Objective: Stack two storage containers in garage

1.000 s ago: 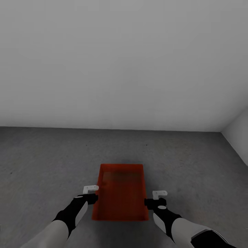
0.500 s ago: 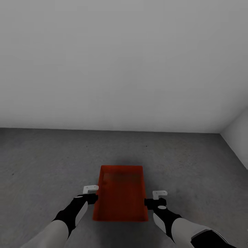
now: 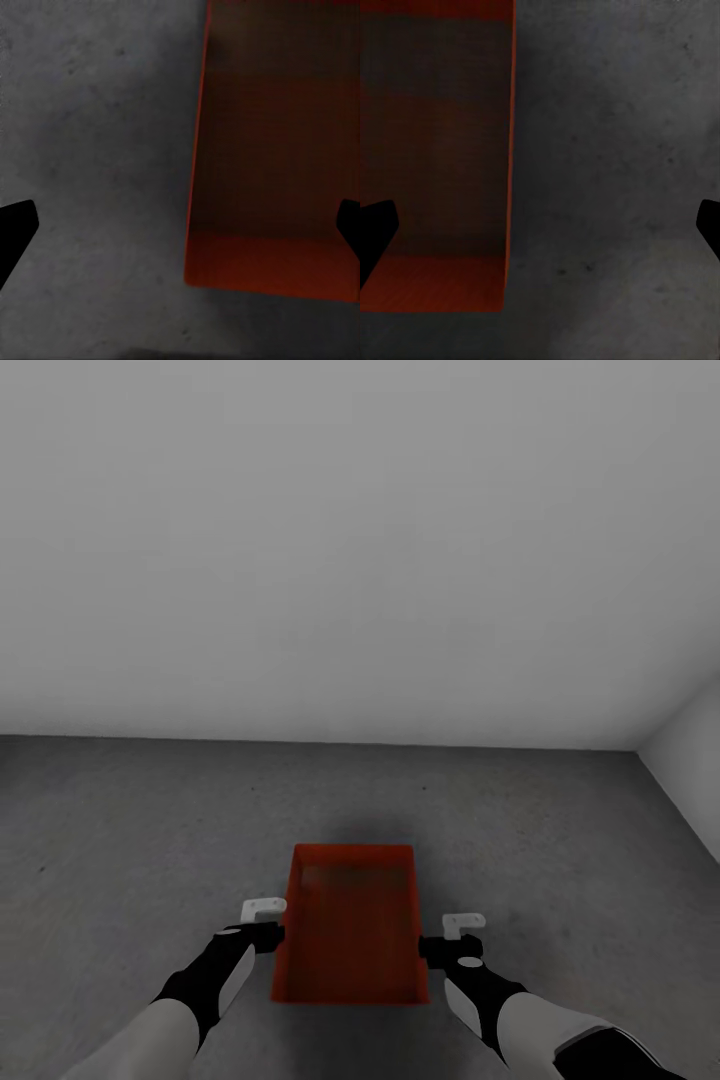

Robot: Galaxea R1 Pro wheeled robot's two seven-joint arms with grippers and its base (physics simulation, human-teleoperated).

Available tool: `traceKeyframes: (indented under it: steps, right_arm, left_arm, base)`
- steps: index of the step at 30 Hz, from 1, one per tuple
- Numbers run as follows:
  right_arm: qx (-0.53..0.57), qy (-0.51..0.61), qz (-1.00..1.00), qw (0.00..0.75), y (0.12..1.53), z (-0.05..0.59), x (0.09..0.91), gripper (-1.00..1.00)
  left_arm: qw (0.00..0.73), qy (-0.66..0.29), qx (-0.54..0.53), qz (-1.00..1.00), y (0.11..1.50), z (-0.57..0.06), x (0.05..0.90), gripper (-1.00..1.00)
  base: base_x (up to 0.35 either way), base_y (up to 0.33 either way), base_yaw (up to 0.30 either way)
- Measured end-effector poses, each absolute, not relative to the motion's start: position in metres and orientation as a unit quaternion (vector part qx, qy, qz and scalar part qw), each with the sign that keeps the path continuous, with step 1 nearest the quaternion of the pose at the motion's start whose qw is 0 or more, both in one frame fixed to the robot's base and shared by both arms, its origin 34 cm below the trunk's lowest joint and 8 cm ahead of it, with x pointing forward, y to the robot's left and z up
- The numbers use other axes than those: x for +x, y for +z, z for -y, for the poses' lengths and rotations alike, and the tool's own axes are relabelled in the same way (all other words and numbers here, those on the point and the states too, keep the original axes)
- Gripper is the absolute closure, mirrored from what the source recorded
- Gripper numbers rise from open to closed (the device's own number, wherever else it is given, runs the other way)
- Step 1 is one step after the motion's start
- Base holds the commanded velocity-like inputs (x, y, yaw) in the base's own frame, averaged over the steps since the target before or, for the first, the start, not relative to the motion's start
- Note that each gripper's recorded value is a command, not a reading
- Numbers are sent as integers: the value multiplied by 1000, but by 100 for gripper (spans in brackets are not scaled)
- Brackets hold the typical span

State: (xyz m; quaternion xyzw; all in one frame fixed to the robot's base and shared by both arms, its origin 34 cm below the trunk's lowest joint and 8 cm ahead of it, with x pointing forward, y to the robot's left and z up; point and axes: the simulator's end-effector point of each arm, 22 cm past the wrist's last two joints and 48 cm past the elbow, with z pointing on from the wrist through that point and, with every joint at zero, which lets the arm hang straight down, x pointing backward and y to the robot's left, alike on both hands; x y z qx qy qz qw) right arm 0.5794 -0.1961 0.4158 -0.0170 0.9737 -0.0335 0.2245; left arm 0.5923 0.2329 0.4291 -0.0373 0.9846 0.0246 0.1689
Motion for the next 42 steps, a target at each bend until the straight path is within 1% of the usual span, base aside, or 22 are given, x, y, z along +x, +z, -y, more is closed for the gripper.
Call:
traceKeyframes:
  steps: [42]
  right_arm:
    - [-18, -32, -975, 221, 478, 195, 580, -100]
  left_arm:
    - [168, 24, -36, -985, 491, -232, 594, -100]
  base:
    - [0, 0, 0]
